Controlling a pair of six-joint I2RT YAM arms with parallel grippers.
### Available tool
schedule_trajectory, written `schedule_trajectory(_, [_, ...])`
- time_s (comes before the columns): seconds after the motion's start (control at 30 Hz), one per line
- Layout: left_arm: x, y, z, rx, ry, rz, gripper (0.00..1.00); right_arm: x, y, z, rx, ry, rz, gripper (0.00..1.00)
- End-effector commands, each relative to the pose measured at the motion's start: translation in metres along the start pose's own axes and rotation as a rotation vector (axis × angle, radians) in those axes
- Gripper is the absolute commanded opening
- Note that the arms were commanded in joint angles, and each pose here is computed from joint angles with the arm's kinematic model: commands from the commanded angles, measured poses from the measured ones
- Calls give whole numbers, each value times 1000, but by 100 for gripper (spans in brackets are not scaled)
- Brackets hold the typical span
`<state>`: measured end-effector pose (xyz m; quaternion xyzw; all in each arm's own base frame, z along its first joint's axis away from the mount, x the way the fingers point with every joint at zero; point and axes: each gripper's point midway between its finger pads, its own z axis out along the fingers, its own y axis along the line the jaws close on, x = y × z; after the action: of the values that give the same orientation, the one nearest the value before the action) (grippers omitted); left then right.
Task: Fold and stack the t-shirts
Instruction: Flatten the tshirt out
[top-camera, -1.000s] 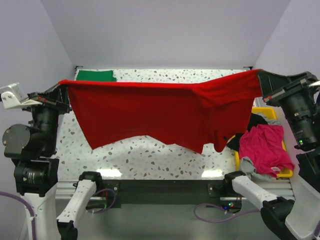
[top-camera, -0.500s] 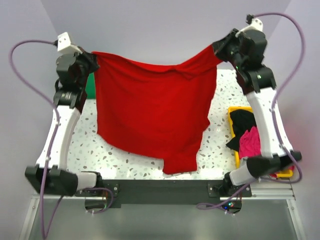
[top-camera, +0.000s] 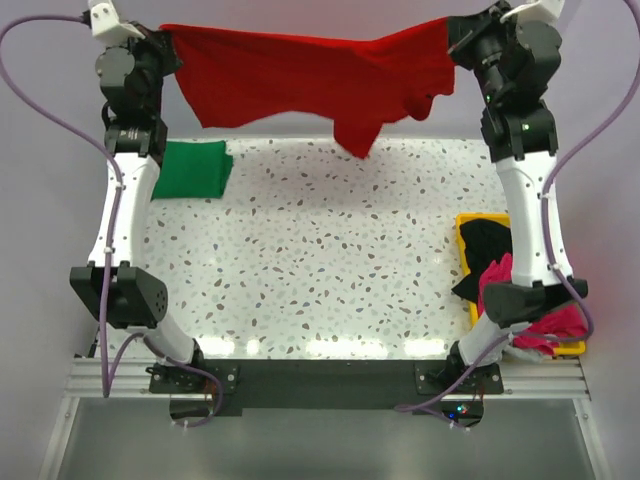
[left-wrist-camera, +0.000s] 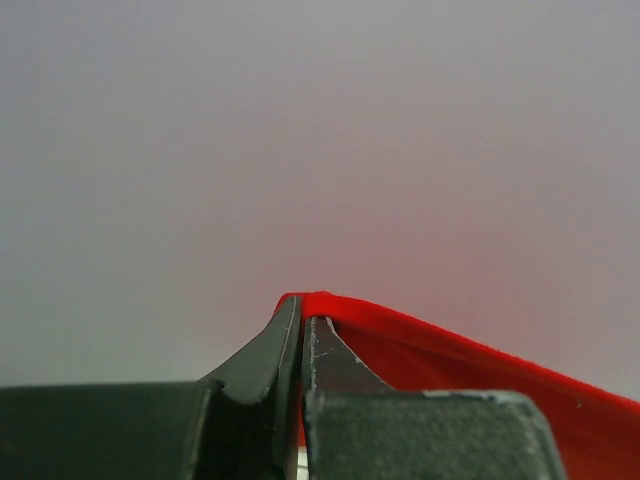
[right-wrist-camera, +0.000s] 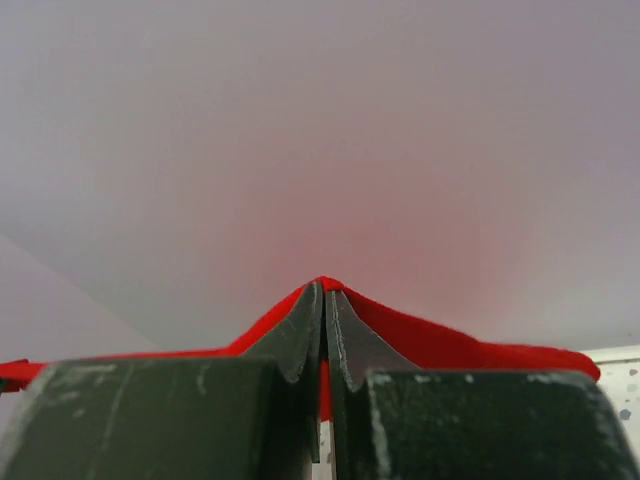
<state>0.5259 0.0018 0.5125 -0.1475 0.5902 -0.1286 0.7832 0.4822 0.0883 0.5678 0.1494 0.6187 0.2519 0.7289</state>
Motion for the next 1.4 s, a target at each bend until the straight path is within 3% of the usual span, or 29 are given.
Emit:
schedule_trajectory(0.0, [-43, -4, -17, 38, -124, 21, 0, -27, 12, -28, -41, -92, 13, 0])
schedule_trajectory(0.03, [-15, 7, -19, 25, -77, 26, 0, 6, -8, -25, 3, -24, 23, 0])
schedule_trajectory(0.13, [32, 27, -40, -13, 15, 18, 1, 36, -23, -45, 28, 48, 46, 0])
schedule_trajectory(0.17, [36, 27, -51, -9, 24, 9, 2, 75, -46, -51, 78, 131, 64, 0])
schedule_trajectory(0.2, [77, 45, -62, -45, 106, 3, 2, 92, -54, -59, 94, 169, 74, 0])
schedule_trajectory(0.23, [93, 52, -72, -58, 137, -10, 2, 94, -56, -75, 96, 175, 84, 0])
schedule_trajectory(0.27, [111, 57, -81, -74, 172, -36, 2, 137, -81, -87, 150, 265, 99, 0])
schedule_trajectory(0.3, [119, 61, -93, -84, 191, -51, 2, 153, -92, -98, 175, 301, 102, 0])
schedule_trajectory(0.33, [162, 81, -114, -136, 280, -64, 2, 159, -96, -113, 187, 314, 105, 1])
schedule_trajectory(0.4, [212, 106, -153, -243, 390, -138, 2, 213, -130, -142, 264, 434, 107, 2])
schedule_trajectory(0.6, [318, 151, -244, -481, 653, -282, 1, 321, -200, -224, 432, 718, 69, 4])
schedule_trajectory(0.7, [341, 158, -269, -525, 716, -305, 4, 367, -220, -261, 469, 873, 81, 7])
schedule_trajectory(0.8, [345, 163, -286, -557, 741, -298, 21, 397, -231, -293, 493, 996, 97, 12])
schedule_trajectory(0.83, [346, 166, -293, -571, 755, -287, 30, 405, -234, -304, 497, 1028, 103, 20])
schedule_trajectory(0.93, [339, 173, -315, -625, 758, -249, 40, 409, -228, -320, 467, 1056, 131, 39])
schedule_trajectory(0.97, [328, 175, -316, -637, 721, -240, 42, 413, -229, -331, 471, 1073, 147, 52])
schedule_trajectory(1.07, [318, 182, -335, -698, 698, -231, 50, 407, -225, -342, 456, 1042, 155, 60])
schedule_trajectory(1.23, [313, 191, -350, -750, 668, -221, 52, 397, -222, -342, 442, 989, 148, 61])
schedule_trajectory(1.37, [321, 196, -354, -800, 708, -219, 49, 397, -219, -341, 431, 995, 159, 61])
